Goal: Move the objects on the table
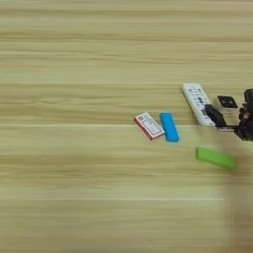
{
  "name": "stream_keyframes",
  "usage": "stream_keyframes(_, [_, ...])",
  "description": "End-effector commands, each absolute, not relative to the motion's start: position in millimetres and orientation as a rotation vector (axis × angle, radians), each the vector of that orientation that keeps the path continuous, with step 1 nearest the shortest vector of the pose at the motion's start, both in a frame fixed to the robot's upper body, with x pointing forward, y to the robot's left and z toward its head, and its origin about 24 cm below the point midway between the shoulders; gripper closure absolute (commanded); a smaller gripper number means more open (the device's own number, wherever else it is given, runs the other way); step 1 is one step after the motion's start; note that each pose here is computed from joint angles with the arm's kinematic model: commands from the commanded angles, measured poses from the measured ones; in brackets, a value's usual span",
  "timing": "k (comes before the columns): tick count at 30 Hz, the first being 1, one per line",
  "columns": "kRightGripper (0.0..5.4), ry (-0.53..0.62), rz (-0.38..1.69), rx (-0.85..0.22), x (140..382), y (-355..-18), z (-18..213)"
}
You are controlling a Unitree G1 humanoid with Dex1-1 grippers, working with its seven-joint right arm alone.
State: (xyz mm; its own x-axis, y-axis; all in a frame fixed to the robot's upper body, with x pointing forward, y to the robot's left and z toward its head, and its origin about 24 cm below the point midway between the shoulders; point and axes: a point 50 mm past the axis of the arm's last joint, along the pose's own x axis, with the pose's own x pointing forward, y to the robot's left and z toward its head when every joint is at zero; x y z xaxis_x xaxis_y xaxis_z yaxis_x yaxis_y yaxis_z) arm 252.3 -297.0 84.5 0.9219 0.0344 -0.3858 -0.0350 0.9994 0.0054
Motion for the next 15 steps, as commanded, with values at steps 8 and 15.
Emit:
stream_keyframes(8, [0.05, 0.362, 0.154, -0.046, 235.4, -300.0, 119.2])
stream_keyframes(15, [0.05, 0.372, 0.211, -0.209, 220.6, -317.9, 134.7])
